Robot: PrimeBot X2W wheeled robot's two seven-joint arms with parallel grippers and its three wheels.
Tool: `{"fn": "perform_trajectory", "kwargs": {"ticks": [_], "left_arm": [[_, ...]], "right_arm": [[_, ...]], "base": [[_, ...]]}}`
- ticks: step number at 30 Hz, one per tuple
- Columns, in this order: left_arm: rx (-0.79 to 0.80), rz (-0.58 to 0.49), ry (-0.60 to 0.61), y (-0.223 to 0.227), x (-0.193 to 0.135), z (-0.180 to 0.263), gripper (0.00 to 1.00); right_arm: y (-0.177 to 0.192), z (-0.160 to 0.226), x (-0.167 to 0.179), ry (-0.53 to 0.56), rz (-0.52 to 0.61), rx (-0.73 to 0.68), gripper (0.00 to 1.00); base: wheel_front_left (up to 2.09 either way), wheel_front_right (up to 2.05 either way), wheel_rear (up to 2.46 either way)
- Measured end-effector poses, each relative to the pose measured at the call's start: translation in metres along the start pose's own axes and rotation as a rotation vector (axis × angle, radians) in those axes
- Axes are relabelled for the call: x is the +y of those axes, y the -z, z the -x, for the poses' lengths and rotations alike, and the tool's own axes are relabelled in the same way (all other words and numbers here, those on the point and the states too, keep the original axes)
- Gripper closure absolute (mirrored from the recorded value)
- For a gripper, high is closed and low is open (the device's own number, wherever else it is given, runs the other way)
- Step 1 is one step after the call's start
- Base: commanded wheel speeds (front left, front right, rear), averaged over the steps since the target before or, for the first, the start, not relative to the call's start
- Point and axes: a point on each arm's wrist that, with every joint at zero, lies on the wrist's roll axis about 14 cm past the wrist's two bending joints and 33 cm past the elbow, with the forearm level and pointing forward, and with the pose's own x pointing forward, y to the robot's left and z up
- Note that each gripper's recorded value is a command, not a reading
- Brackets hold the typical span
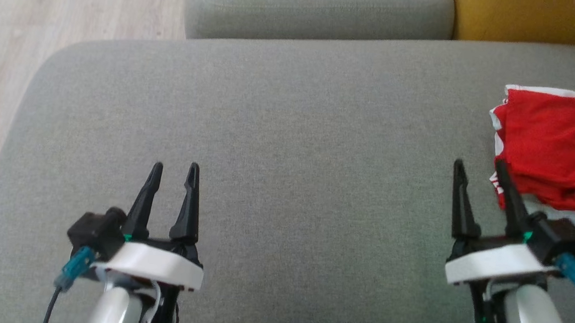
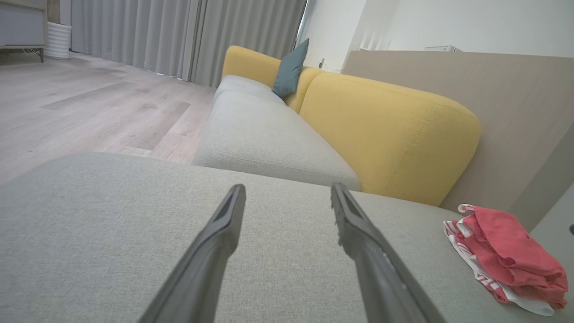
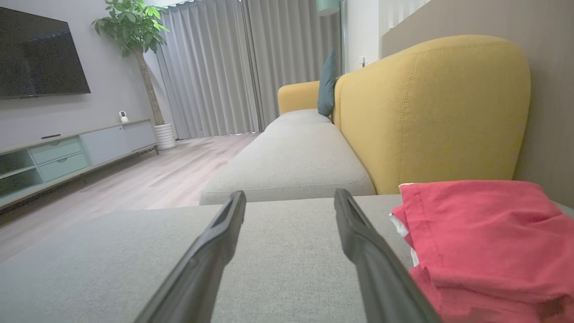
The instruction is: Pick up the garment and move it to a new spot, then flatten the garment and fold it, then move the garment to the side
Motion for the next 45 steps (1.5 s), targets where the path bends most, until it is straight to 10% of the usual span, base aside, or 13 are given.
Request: {"fn": "perform_trajectory", "kwargs": {"ticks": [36, 37, 45], "left_arm": [[-0.063, 0.057, -0.05, -0.02, 0.012, 0.014, 0.0], [-0.069, 0.057, -0.05, -0.022, 0.012, 0.014, 1.0], [0.085, 0.075, -0.109, 0.025, 0.025, 0.037, 1.0]], "right_arm": [[0.008, 0.017, 0.008, -0.012, -0.049, -0.004, 0.0], [0.008, 0.017, 0.009, -0.013, -0.049, -0.004, 1.0], [0.056, 0.043, 0.004, 0.02, -0.079, 0.149, 1.0]], "base": [[0.0, 0.0, 0.0], [0.0, 0.0, 0.0], [0.0, 0.0, 0.0]]}}
